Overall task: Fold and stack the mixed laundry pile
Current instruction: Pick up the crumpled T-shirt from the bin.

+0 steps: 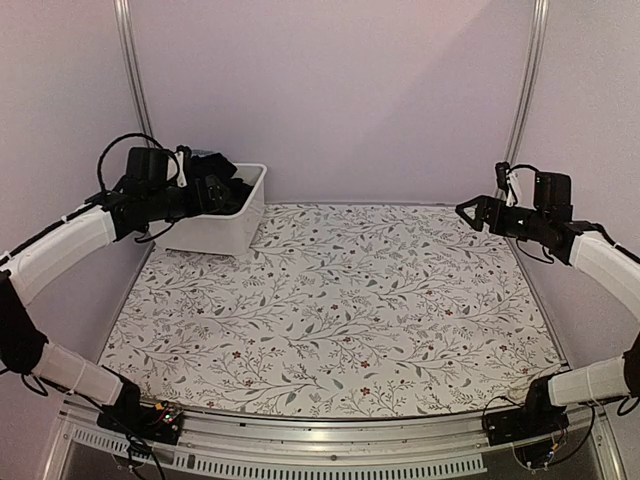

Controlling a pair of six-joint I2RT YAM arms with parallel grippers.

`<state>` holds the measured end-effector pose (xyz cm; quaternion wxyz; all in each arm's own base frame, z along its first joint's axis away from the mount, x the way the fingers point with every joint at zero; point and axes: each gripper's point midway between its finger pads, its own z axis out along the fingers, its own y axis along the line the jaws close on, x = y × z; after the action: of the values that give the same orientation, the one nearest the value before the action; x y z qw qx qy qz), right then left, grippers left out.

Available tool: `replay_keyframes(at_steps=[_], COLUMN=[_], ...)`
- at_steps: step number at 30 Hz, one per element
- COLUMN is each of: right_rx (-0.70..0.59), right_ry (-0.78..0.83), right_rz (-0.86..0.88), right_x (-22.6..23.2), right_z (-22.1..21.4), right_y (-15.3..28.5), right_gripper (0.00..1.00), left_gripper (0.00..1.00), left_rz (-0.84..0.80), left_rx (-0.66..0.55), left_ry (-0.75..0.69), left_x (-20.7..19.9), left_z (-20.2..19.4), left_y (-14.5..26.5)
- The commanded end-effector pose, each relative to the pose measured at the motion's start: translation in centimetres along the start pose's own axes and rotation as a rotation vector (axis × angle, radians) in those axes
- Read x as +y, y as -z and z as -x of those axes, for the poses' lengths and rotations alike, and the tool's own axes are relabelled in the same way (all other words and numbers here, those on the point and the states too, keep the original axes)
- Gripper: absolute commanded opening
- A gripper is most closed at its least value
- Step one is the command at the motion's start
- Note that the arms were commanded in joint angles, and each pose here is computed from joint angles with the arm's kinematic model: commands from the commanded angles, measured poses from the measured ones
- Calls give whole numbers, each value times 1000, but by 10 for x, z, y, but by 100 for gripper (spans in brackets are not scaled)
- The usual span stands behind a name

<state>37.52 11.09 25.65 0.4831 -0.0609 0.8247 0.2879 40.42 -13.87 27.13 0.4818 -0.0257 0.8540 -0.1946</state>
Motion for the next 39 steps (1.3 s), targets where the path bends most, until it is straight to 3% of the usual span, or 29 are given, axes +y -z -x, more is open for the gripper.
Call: replay_keyframes(at_steps=[1,15,22,26,28,31,36,39], right_rx=[-45,-67,-59,-50,-52,-53,-50,-52], right_ry=[56,92,89,86,86,87,87,90], right_rz=[-10,-11,-1,16,18,19,27,30], right_x=[3,7,8,11,12,12,14,15], right_z=[5,6,4,2,3,3,4,6], right_y=[-7,-9,-11,-12,-12,-11,-11,-11], right_gripper=[99,99,99,99,99,99,99,99], left_gripper=[100,100,100,98,83,48,1,0], left_rz=[97,395,547,535,473,387,326,292], left_rx=[-42,-92,-26,16,23,-7,-139,-229], left_ry=[-9,82,100,78,59,32,-39,-76], left_x=[8,97,163,174,167,149,112,84], left_z=[22,109,93,83,84,99,148,181], left_y=[-6,-62,-133,-172,-185,-186,-147,-114])
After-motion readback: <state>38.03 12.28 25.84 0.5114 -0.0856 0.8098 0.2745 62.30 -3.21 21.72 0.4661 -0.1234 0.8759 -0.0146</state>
